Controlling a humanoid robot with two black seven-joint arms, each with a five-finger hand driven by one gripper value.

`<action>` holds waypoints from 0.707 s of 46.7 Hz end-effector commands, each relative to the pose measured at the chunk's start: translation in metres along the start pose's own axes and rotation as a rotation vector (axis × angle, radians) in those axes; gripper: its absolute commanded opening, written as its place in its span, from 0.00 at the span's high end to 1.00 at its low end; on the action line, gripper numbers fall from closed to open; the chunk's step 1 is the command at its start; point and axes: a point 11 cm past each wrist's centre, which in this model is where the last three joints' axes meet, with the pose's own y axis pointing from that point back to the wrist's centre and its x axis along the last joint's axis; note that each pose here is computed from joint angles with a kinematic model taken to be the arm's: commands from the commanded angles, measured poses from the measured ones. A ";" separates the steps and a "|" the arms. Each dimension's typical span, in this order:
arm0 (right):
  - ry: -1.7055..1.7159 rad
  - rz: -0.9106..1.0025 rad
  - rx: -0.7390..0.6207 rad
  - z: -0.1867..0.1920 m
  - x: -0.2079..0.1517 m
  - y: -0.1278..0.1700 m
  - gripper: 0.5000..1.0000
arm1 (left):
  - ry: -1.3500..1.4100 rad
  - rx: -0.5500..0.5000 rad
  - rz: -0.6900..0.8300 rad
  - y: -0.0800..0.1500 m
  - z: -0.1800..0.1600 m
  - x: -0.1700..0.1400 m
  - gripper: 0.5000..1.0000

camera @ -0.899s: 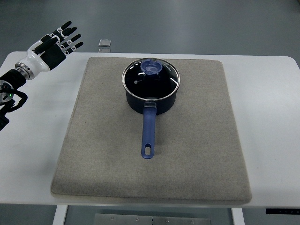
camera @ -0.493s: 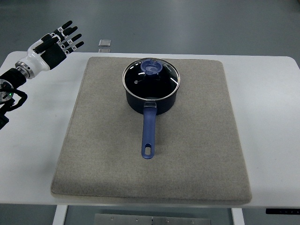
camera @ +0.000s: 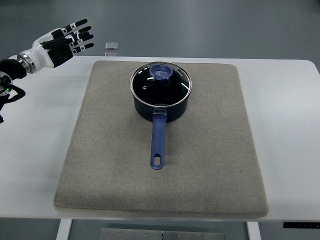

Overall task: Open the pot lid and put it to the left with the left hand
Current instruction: 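Raise the left hand and move it toward the saucepan lid, then lower the left hand over the lid's blue knob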

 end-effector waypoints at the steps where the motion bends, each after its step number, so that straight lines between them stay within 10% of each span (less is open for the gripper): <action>1: -0.001 0.000 0.000 0.000 0.000 0.000 0.17 | -0.105 0.032 0.006 0.003 0.013 0.003 0.02; 33: -0.001 0.000 0.000 0.000 0.000 0.000 0.17 | -0.978 0.005 -0.352 -0.012 0.056 -0.094 0.02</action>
